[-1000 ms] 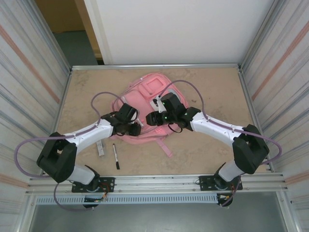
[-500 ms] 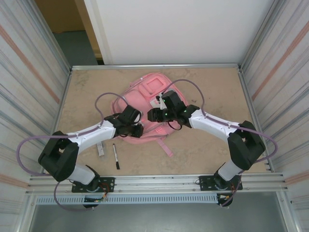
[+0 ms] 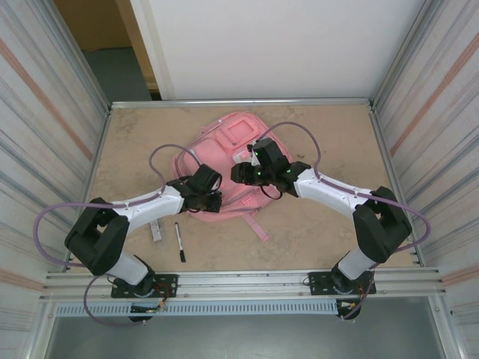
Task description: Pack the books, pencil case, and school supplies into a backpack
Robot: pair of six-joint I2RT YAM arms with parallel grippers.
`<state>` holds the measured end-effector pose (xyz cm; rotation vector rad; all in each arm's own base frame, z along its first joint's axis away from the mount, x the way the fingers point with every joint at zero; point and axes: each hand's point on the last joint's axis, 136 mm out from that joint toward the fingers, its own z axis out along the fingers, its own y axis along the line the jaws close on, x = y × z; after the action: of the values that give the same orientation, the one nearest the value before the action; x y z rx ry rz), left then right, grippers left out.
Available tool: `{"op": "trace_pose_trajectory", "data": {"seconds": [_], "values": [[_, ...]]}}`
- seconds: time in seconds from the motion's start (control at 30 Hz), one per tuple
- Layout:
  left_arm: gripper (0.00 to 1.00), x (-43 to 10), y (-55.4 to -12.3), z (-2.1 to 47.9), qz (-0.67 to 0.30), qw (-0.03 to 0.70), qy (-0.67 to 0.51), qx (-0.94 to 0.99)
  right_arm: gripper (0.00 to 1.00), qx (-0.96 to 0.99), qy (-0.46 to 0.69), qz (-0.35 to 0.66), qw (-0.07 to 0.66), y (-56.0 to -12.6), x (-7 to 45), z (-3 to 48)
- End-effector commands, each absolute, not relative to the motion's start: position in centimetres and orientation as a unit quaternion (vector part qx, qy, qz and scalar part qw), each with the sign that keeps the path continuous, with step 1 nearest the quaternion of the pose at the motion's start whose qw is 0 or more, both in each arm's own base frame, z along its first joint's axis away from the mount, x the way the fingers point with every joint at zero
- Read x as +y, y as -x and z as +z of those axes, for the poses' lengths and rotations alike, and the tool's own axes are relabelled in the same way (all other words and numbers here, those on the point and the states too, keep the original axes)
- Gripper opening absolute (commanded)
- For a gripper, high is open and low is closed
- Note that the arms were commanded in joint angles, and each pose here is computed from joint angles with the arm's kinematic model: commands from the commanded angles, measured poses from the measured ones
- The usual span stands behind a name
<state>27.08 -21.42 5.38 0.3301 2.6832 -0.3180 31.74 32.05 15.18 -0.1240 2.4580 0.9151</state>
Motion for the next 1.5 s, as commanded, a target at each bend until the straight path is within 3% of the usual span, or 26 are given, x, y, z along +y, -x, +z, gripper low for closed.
{"op": "trace_pose_trajectory", "data": {"seconds": [0.0, 0.07, 0.2, 0.33, 0.53, 0.77, 0.87, 1.0, 1.17, 1.47], "values": [[0.07, -20.8, -27.2, 4.8, -0.100, 0.214, -0.108, 0.966, 0.46, 0.900, 0.033, 0.340, 0.271, -31.8, 31.8, 15.9], [0.00, -20.8, -27.1, 4.8, -0.102, 0.214, -0.109, 0.965, 0.46, 0.900, 0.033, 0.338, 0.271, -31.8, 31.7, 15.8], [0.00, -21.5, -26.7, 6.5, -0.134, 0.221, -0.108, 0.960, 0.46, 0.908, 0.033, 0.327, 0.261, -31.6, 31.4, 15.3], [0.00, -22.7, -26.7, 9.8, -0.186, 0.275, -0.142, 0.933, 0.49, 0.939, 0.001, 0.291, 0.186, -30.8, 30.3, 13.2], [0.00, -24.7, -26.4, 13.7, -0.263, 0.332, -0.183, 0.887, 0.52, 0.929, -0.094, 0.347, 0.089, -28.8, 32.5, 11.9], [0.00, -25.9, -26.0, 13.6, -0.292, 0.314, -0.192, 0.883, 0.52, 0.920, -0.129, 0.366, 0.051, -29.1, 35.1, 11.0], [0.00, -25.8, -25.8, 13.2, -0.290, 0.308, -0.191, 0.886, 0.44, 0.923, -0.129, 0.359, 0.048, -29.3, 35.1, 10.6], [0.00, -23.7, -26.1, 12.9, -0.248, 0.330, -0.196, 0.890, 0.24, 0.929, -0.134, 0.341, 0.055, -29.5, 33.6, 9.9], [0.00, -20.7, -26.4, 11.6, -0.218, 0.325, -0.179, 0.903, 0.06, 0.933, -0.128, 0.331, 0.066, -29.5, 31.7, 10.0], [0.00, -16.2, -28.7, 9.8, -0.147, 0.335, -0.146, 0.919, 0.01, 0.936, -0.094, 0.333, 0.073, -31.3, 27.1, 10.9]]}}
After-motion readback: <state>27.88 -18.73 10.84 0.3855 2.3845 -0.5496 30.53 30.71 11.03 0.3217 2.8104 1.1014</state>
